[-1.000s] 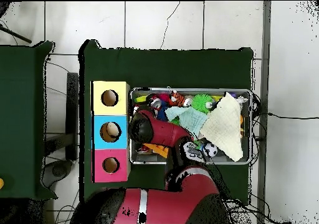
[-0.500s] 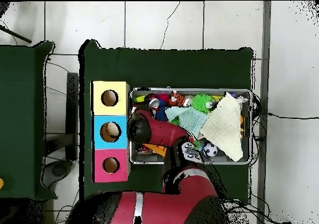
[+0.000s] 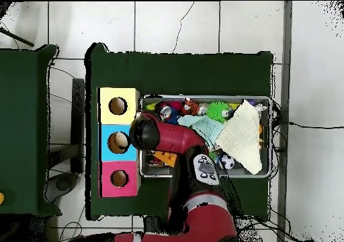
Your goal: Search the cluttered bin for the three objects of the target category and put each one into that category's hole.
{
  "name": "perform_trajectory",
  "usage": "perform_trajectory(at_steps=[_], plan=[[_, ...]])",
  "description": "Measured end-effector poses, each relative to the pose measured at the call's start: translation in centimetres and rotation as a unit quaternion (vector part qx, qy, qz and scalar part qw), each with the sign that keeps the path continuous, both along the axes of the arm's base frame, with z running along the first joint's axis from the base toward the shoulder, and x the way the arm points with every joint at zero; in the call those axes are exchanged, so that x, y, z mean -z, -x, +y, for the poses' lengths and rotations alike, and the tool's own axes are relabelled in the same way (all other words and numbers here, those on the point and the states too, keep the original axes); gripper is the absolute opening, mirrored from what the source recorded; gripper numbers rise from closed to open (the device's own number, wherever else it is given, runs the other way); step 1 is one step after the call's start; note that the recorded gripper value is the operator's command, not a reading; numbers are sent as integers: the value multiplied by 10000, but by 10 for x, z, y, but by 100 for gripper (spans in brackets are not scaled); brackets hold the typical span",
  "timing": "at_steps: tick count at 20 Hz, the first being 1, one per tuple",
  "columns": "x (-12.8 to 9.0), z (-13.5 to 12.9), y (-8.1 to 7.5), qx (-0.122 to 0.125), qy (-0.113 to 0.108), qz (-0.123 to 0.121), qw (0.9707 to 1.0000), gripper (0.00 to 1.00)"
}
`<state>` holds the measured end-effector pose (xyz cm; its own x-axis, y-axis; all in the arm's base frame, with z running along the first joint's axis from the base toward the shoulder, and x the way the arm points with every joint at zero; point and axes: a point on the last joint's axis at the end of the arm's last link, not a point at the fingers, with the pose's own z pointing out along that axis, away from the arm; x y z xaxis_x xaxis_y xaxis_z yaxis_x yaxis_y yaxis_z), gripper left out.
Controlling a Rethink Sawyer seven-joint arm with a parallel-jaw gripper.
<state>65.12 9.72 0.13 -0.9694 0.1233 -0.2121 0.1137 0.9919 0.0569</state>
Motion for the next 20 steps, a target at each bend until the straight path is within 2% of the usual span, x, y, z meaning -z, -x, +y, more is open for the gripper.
perform_trajectory(at_steps=[5,8,20], plan=[[-23,2,-9,-5,-98,-32,9999,0],[-33,1,-16,57,-276,-112,9995,0],[-38,-8,-13,249,-708,-35,9972,0]])
